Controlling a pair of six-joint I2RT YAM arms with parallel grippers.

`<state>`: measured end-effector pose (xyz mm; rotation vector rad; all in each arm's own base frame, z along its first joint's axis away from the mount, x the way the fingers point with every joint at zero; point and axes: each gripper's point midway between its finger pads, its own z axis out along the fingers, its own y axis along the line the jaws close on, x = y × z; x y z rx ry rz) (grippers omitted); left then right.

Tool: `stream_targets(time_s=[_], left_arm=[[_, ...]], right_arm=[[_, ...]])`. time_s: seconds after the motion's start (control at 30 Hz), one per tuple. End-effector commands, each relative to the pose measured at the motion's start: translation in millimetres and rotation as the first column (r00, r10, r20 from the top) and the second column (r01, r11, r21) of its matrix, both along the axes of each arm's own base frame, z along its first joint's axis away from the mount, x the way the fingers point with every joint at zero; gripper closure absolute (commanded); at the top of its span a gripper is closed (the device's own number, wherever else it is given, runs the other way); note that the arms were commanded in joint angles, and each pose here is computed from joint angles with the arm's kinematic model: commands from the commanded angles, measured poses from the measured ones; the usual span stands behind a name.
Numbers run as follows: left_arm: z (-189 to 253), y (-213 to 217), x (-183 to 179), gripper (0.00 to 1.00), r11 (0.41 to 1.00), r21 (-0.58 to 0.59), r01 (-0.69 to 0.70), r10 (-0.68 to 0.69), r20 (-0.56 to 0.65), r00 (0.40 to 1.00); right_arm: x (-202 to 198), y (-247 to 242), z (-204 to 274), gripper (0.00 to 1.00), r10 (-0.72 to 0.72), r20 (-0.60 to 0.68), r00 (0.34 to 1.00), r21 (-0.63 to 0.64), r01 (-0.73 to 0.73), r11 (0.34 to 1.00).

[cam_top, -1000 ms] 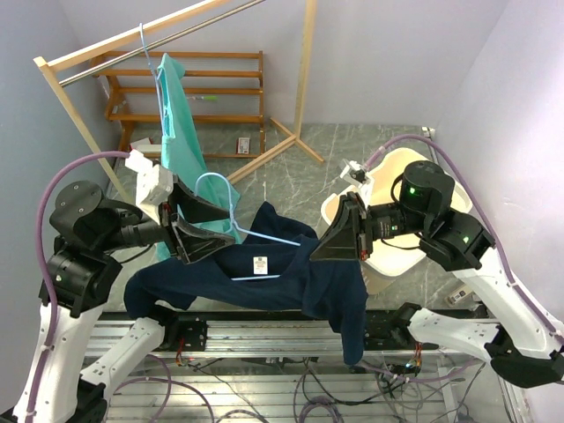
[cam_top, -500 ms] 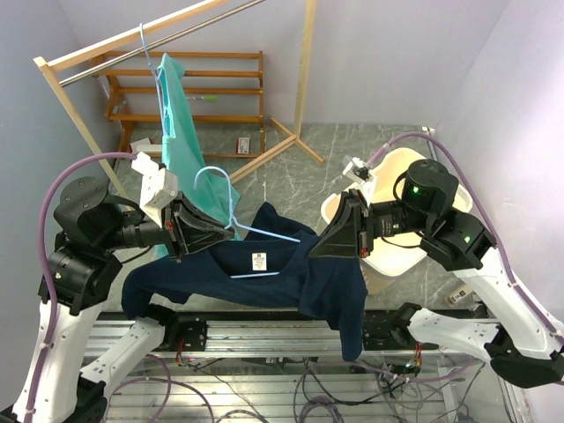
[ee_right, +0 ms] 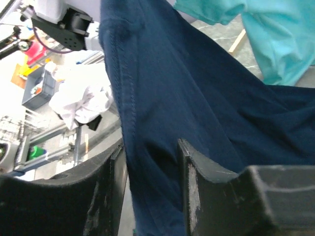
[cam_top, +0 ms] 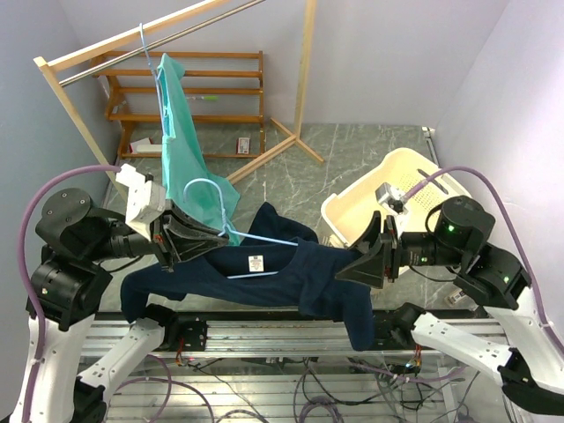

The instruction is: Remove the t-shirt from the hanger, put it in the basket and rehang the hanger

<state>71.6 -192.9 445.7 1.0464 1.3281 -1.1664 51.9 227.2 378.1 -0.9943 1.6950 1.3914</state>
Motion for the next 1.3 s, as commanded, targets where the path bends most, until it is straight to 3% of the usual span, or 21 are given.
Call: stream_targets(time_s=[0.0, 0.1, 0.13, 0.4, 0.57, 0.7, 0.77, 0.9, 1.1, 1.2, 1.27], left_arm=[[9, 2, -11, 0.93, 1.0, -0.017, 0.018, -0.017, 0.052, 0.998], [10, 4, -11, 0.93, 1.0, -0.016, 0.003, -0.002, 0.057, 0.998], [11, 4, -11, 0.93, 1.0, -0.016, -0.001, 0.002, 0.057, 0.998], [20, 7, -9, 0.93, 0.999, -0.033, -0.039, 0.042, 0.078, 0.996], [35, 8, -10, 0.93, 0.995, -0.09, -0.053, 0.062, 0.1, 0.993], [37, 6, -6, 0.93, 0.992, -0.11, -0.057, 0.066, 0.087, 0.994], [35, 6, -2, 0.93, 0.992, -0.1, -0.076, 0.085, 0.084, 0.993], [34, 12, 2, 0.93, 0.987, -0.087, -0.133, 0.14, 0.089, 0.986], [35, 13, 7, 0.93, 0.983, -0.082, -0.162, 0.169, 0.083, 0.982], [32, 10, 11, 0.93, 0.986, -0.081, -0.148, 0.154, 0.071, 0.985], [30, 7, 14, 0.93, 0.987, -0.085, -0.139, 0.145, 0.066, 0.987]], right_arm=[[11, -15, -11, 0.64, -0.12, 0.023, 0.992, -0.055, 0.121, 0.991], [21, -27, -9, 0.96, -0.23, 0.035, 0.972, -0.078, 0.232, 0.97], [27, -32, -9, 1.0, -0.275, 0.042, 0.961, -0.087, 0.278, 0.957], [54, -93, -13, 1.0, -0.617, 0.076, 0.783, -0.145, 0.621, 0.77], [55, -121, -22, 1.0, -0.726, 0.053, 0.686, -0.184, 0.721, 0.668], [47, -104, -45, 1.0, -0.654, 0.019, 0.756, -0.25, 0.637, 0.729], [49, -98, -62, 1.0, -0.638, 0.011, 0.77, -0.316, 0.609, 0.728], [66, -125, -65, 1.0, -0.776, 0.047, 0.628, -0.323, 0.745, 0.583], [69, -161, -59, 1.0, -0.879, 0.065, 0.473, -0.308, 0.847, 0.433], [65, -160, -54, 1.0, -0.868, 0.057, 0.494, -0.286, 0.841, 0.46], [58, -133, -45, 1.0, -0.775, 0.041, 0.631, -0.227, 0.761, 0.607]])
